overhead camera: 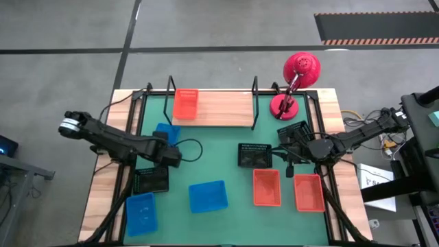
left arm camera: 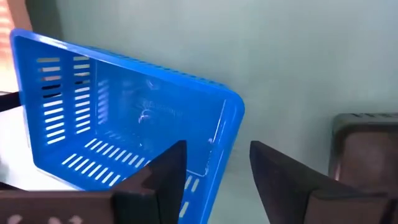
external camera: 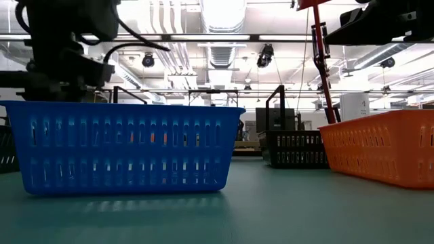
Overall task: Stack baskets on shelf by color
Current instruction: Put the top blue basket on the shelf
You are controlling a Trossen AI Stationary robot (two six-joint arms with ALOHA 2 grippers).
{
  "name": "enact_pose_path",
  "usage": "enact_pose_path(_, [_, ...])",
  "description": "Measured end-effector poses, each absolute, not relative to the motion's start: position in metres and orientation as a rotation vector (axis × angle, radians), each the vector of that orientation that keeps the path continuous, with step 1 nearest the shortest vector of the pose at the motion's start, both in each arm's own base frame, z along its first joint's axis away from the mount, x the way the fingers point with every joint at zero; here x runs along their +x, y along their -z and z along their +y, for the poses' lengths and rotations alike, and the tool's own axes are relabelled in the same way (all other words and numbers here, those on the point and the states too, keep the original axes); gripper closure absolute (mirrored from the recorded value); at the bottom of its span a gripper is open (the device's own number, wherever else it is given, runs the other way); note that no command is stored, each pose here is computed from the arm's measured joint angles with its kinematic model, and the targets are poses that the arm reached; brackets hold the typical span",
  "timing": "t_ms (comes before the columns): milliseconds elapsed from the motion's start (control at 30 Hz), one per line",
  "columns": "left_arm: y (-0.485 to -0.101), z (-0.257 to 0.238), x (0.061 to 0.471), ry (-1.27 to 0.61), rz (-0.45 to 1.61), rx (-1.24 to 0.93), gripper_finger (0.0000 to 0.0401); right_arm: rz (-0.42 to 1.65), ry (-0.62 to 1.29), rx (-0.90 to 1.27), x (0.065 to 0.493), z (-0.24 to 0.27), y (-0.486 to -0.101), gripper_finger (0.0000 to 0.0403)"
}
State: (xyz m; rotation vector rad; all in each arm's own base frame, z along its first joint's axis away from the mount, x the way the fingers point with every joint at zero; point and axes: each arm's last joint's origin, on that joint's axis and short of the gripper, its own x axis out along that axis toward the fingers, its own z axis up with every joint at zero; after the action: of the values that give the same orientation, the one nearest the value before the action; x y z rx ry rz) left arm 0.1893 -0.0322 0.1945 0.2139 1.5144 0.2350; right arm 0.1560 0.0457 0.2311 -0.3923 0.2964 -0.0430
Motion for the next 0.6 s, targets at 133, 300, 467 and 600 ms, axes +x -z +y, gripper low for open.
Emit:
enact_pose_path(133, [-0.189,-0.029,0.194,-0.247,1.536,0.211,0.0242,0.296,0.043,-0.392,0.156,0.046,-0.231,0.0394])
enact_pose_path(300, [-0.186,-0.028,0.197,-0.218,1.547,0.238,0.0279,0.297,0.043,-0.392,0.156,0.046,-0.231,0.0394])
enact_pose_path(467, [-0.185,-0.029,0.199,-0.205,1.541,0.224,0.0346,0.297,0.043,-0.391,0.156,0.046,-0.231,0.0394])
enact_pose_path(600, [-0.190,-0.030,0.201,-0.193,1.525,0.206,0.0394,0.297,0.043,-0.390,0.156,0.046,-0.231,0.0394])
